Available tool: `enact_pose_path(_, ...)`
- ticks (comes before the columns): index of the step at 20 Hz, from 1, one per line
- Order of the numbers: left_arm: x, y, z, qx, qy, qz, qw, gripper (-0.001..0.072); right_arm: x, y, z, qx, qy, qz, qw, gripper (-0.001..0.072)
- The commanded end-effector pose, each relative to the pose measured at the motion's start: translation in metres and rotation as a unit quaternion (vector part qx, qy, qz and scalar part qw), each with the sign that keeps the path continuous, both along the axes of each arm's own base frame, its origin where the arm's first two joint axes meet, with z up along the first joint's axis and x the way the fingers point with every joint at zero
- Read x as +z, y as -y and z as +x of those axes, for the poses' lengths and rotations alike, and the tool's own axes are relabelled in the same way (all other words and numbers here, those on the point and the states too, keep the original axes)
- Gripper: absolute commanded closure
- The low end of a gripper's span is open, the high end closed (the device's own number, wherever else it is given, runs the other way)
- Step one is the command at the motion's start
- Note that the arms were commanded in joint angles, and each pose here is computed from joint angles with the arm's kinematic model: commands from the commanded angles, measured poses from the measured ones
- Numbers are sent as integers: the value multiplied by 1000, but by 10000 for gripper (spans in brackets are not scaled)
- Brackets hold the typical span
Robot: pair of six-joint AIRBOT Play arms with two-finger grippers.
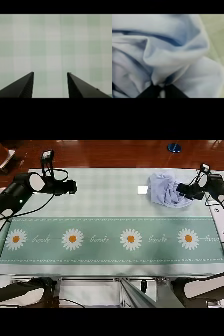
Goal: Fold the shirts.
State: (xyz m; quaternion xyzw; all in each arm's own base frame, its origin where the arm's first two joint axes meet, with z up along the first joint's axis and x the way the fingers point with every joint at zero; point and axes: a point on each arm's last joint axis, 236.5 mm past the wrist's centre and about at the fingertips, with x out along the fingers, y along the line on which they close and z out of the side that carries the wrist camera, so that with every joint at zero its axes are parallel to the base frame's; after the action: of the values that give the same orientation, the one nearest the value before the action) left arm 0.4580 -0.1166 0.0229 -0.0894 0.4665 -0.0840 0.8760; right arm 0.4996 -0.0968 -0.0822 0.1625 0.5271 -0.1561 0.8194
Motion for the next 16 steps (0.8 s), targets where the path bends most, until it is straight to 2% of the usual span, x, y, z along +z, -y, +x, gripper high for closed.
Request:
enact_pose_path(1, -1, -8, -21, -34, -51, 26, 998, 199, -7, -47, -15, 66, -41, 94, 993, 695)
enact_pose_path(4, 36, -36, -37, -39, -69, 38, 996, 199, 58, -74, 6, 137, 4, 124, 983, 696)
enact_pose_path(8, 98, -29, -82, -31, -8, -20, 999, 199, 240, -86, 37, 171, 203, 71, 961, 696)
enact_pose_path(13, 88, 22, -172, -70, 47, -104, 991, 199, 440, -131, -16, 241, 397, -9, 886, 697)
enact_pose_path(16, 58, 27, -203, -51, 33, -130, 990, 199, 521, -166, -60, 275, 479, -30, 833, 696)
